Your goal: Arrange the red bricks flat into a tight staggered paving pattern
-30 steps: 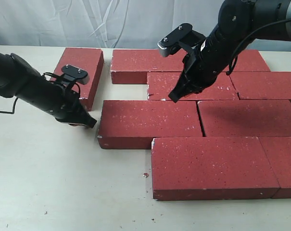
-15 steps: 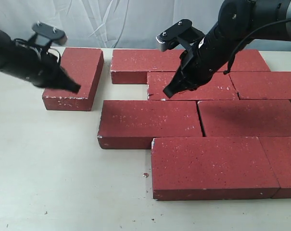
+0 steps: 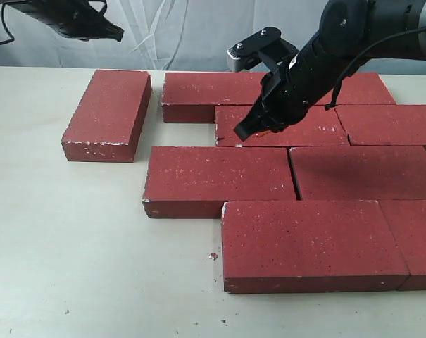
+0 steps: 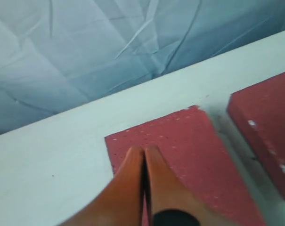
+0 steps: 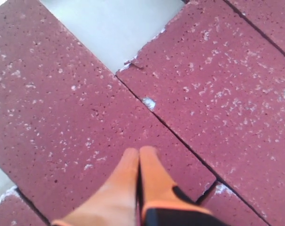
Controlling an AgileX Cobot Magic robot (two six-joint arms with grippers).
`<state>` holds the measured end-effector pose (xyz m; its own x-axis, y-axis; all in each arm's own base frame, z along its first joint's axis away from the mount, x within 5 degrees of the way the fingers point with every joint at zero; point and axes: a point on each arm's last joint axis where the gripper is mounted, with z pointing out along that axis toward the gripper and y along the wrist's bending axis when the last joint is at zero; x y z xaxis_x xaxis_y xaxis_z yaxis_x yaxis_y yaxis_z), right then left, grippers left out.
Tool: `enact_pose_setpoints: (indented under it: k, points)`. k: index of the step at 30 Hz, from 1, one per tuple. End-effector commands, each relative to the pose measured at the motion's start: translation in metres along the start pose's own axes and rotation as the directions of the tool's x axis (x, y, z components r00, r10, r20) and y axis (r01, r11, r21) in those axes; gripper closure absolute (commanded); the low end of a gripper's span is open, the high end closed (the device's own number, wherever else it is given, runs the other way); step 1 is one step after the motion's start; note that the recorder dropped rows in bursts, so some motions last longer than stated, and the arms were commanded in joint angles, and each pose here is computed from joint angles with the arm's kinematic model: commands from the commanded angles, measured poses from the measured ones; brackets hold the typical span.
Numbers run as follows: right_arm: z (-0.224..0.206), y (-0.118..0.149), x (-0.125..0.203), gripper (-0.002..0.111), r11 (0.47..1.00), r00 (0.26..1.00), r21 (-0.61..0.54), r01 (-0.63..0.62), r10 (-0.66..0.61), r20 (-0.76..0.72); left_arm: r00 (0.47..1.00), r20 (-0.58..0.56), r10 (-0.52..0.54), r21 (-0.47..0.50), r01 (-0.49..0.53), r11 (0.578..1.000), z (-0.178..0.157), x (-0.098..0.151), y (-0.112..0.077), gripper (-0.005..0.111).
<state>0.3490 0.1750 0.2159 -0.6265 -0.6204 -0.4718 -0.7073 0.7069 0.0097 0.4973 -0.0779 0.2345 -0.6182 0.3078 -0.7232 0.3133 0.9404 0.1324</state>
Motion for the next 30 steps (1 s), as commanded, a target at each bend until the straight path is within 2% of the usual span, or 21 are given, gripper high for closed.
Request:
enact_pose_setpoints:
  k: [1, 3, 6, 11, 16, 30]
  points:
    - [-0.002, -0.001, 0.0, 0.109, 1.0, 1.0, 0.007, -0.003, 0.003, 0.019, 0.998, -0.05, -0.045, -0.093, 0.04, 0.995, 0.037, -0.007, 0.01, 0.107]
    - [-0.002, -0.002, -0.001, 0.109, 1.0, 1.0, 0.013, -0.001, 0.001, 0.029, 0.998, -0.018, -0.061, -0.073, 0.06, 0.996, 0.05, -0.013, 0.007, 0.107]
    - [-0.002, -0.002, -0.002, 0.109, 1.0, 0.999, 0.014, -0.003, 0.002, 0.033, 0.999, 0.029, -0.031, -0.071, 0.033, 0.997, 0.069, -0.02, 0.004, 0.107]
    - [-0.002, -0.002, -0.002, 0.109, 1.0, 0.999, 0.01, -0.008, 0.008, 0.036, 0.997, 0.058, -0.052, -0.056, 0.056, 0.997, 0.102, -0.013, 0.0, 0.107]
    - [-0.002, -0.002, -0.002, 0.109, 1.0, 0.999, 0.012, -0.008, 0.008, 0.038, 0.995, 0.054, -0.081, -0.026, 0.083, 0.996, 0.121, -0.003, -0.005, 0.107]
    - [-0.002, -0.002, -0.002, 0.109, 1.0, 0.999, 0.012, -0.008, 0.008, 0.038, 0.998, -0.052, -0.021, -0.009, 0.02, 1.0, 0.128, 0.011, -0.009, 0.107]
